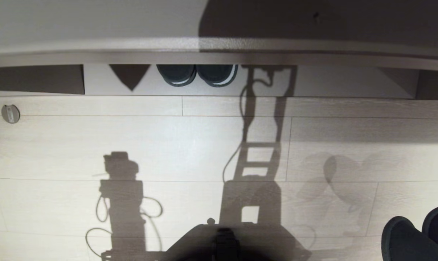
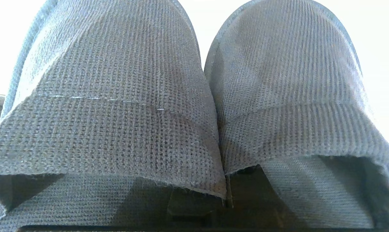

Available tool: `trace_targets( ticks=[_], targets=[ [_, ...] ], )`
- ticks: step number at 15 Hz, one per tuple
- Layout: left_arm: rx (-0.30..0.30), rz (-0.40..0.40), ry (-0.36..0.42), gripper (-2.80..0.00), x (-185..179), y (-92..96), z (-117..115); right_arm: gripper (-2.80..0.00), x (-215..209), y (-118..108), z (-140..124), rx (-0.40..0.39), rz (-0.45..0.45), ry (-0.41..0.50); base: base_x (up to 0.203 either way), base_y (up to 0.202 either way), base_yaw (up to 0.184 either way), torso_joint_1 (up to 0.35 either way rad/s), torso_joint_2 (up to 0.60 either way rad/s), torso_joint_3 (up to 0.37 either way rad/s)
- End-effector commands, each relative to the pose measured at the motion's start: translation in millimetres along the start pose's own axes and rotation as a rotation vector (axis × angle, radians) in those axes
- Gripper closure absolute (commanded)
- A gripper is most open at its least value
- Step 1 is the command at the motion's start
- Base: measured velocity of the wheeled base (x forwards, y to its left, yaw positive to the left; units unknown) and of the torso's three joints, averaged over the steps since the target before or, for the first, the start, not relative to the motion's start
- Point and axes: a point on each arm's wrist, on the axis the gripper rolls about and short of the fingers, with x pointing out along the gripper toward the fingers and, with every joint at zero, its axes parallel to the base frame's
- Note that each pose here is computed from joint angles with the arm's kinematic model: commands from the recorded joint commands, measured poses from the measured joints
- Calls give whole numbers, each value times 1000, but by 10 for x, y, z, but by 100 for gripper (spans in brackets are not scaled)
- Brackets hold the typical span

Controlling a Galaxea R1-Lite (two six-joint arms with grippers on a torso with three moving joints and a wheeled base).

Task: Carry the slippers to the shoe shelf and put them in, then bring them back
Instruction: Place the slippers on the floor

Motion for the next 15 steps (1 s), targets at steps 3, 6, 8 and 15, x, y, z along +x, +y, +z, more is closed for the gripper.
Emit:
trace_targets(
  ticks=[3,6,8,15],
  targets=[
    [-4,1,2,0,1,0,-6,0,1,2,-20,11,1,10,0,0,0,2,4,136],
    [-4,1,2,0,1,0,-6,0,1,2,-18,5,2,8,0,0,0,4,0,200],
    [-4,1,2,0,1,0,-6,0,1,2,-18,9,1,8,0,0,0,2,2,203],
    [-5,1,2,0,1,0,-6,0,1,3,-21,43,1,11,0,0,0,3,1,197]
  ],
)
